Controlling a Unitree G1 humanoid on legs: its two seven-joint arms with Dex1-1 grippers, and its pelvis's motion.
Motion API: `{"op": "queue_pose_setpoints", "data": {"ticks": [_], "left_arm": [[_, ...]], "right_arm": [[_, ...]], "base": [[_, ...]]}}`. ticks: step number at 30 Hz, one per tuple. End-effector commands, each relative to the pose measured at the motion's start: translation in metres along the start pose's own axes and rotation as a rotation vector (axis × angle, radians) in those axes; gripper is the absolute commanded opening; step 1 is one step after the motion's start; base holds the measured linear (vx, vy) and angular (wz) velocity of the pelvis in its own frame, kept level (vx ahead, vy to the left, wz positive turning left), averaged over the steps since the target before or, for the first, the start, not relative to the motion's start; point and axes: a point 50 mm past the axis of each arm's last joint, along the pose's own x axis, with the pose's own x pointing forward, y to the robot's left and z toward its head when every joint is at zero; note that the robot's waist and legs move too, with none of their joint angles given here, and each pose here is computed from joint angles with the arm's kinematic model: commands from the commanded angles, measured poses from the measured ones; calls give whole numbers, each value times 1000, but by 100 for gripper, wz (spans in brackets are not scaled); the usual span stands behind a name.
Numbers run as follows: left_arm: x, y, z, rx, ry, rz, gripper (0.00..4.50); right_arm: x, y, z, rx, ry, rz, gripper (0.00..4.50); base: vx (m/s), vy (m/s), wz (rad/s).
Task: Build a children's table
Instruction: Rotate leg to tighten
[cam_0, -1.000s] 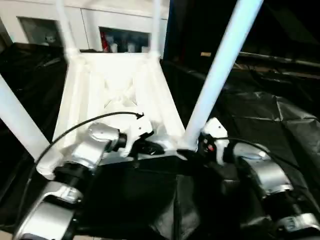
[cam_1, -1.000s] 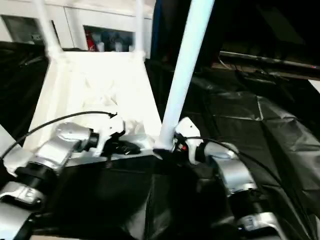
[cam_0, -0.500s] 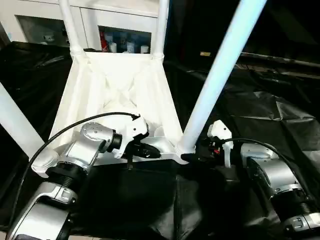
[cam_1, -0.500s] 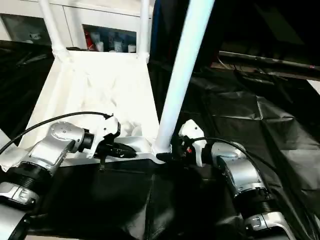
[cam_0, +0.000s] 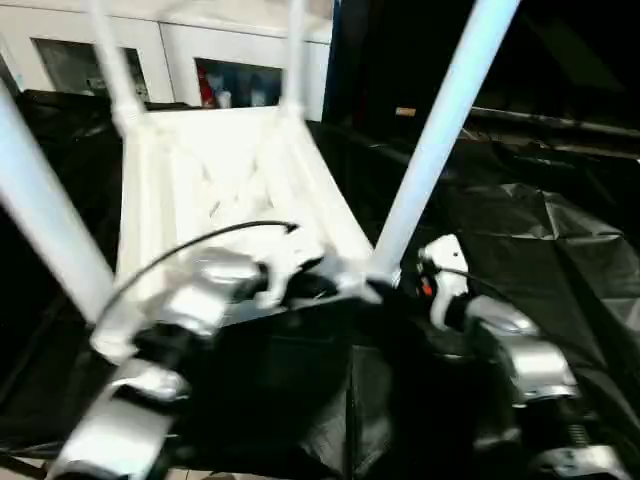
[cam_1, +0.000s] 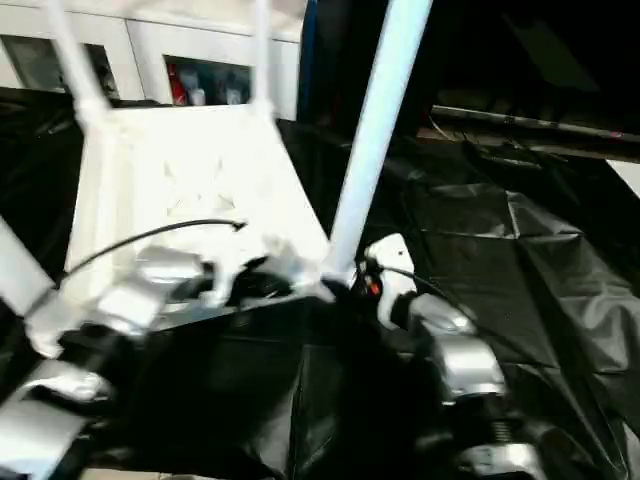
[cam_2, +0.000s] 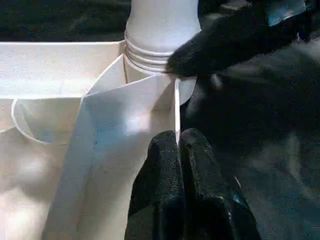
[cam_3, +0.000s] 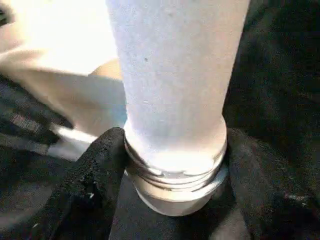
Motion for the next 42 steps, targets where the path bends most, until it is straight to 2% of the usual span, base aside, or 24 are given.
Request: {"op": "queue_pose_setpoints", "data": {"ticks": [1, 2, 6, 7, 9, 11, 13, 15, 19, 21, 26, 36, 38, 41, 42], "left_arm": [[30, -25, 10, -30, -49, -46, 0], [37, -33, 14, -15, -50, -64, 0], [44, -42, 17, 13, -58, -99, 0], [44, -42, 17, 20, -59, -105, 0], [40, -39, 16, 28, -60, -107, 0], [36, -34, 14, 28, -56, -95, 0], [29, -27, 11, 25, -51, -83, 0], [17, -18, 7, 21, -54, -87, 0], [6, -13, 4, 25, -62, -117, 0], [-6, -12, 1, 25, -80, -187, 0], [-23, -12, -7, 33, -56, -302, 0], [-32, -10, -13, 22, -38, -312, 0], [-33, -10, -14, 21, -39, -313, 0], [-33, -9, -14, 22, -41, -302, 0], [-33, -8, -13, 22, -41, -298, 0]], "right_arm": [[16, 21, -6, 24, 25, 13, 275], [21, 22, -3, 27, 11, -35, 275], [26, 33, 4, -5, -25, -18, 275], [26, 34, 6, -17, -37, -5, 310], [24, 33, 9, -12, -60, 16, 345], [22, 30, 11, -10, -72, 32, 345], [18, 25, 14, -53, -66, 79, 379], [5, 17, 13, -127, -11, 218, 392], [-7, 8, 15, -190, 26, 303, 392], [-17, -3, 20, -222, 48, 354, 392], [-26, -13, 26, -248, 77, 429, 392], [-23, -9, 19, -271, 131, 476, 392], [-23, -8, 17, -271, 136, 485, 365], [-23, -7, 18, -253, 128, 497, 355], [-23, -6, 18, -246, 123, 501, 328]], "base": [[0, 0, 0], [0, 0, 0], [0, 0, 0], [0, 0, 0], [0, 0, 0], [0, 0, 0], [0, 0, 0], [0, 0, 0], [0, 0, 0], [0, 0, 0], [0, 0, 0], [0, 0, 0], [0, 0, 0], [0, 0, 0], [0, 0, 0]]}}
